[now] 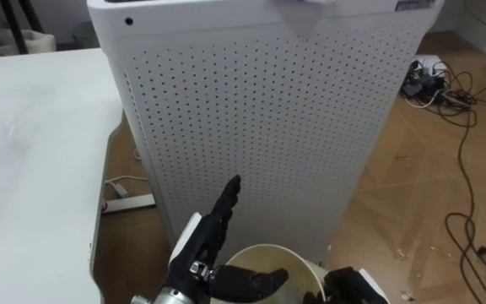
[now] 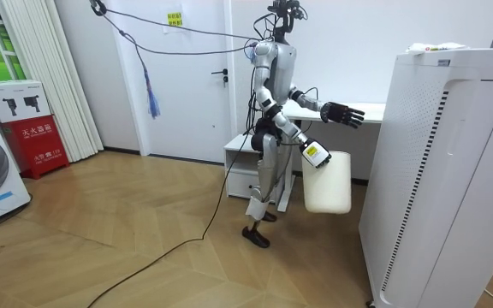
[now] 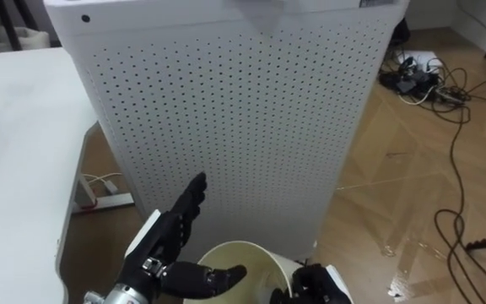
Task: Pick garbage
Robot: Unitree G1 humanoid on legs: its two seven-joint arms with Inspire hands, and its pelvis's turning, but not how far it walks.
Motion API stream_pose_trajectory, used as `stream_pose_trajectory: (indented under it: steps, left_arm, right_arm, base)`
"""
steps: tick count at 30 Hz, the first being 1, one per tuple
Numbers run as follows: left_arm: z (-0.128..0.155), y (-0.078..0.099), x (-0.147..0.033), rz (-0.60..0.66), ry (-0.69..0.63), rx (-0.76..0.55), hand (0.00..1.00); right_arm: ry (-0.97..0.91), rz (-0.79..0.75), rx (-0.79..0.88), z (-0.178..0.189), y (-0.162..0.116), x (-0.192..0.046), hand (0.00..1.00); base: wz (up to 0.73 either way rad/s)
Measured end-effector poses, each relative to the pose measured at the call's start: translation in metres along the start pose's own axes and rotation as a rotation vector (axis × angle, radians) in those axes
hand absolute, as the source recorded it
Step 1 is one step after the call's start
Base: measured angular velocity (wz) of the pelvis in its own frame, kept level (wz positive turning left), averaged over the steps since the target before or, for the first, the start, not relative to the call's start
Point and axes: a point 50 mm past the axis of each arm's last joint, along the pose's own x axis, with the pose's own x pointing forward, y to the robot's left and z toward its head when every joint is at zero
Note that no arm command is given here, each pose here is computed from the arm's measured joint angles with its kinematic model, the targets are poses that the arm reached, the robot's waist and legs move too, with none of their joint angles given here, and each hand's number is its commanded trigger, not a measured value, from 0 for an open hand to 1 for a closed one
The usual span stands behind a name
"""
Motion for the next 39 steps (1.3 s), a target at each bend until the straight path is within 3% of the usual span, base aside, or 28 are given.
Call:
stream_pose_trajectory:
  steps: [9,13,16,20,26,39]
  left_arm:
    - [0.03,0.007,-0.004,0.105,-0.147,0.261,0.0]
    - [0.047,0.016,-0.004,0.172,-0.228,0.291,0.0]
    - [0.069,0.011,-0.003,0.215,-0.357,0.29,0.0]
    - [0.077,0.034,-0.006,0.367,-0.397,0.318,0.0]
    - [0.111,0.038,-0.014,0.457,-0.584,0.393,0.0]
    - [0.121,0.037,-0.017,0.544,-0.717,0.544,0.0]
  right_arm:
    - [0.007,-0.015,0.007,-0.009,0.0,-0.006,1.0]
    - [0.022,-0.019,0.029,-0.018,0.005,-0.013,1.0]
    - [0.059,-0.107,0.069,-0.032,-0.014,-0.019,1.0]
    - [0.046,-0.097,0.093,-0.035,-0.006,-0.026,1.0]
    - [0.056,-0.087,0.112,-0.041,-0.004,-0.031,1.0]
    - [0.17,-0.07,0.099,-0.066,-0.003,-0.037,1.0]
  base:
    - [0.0]
    - [0.38]
    - [0.24]
    - [-0.39]
    - [-0.05]
    - [-0.2]
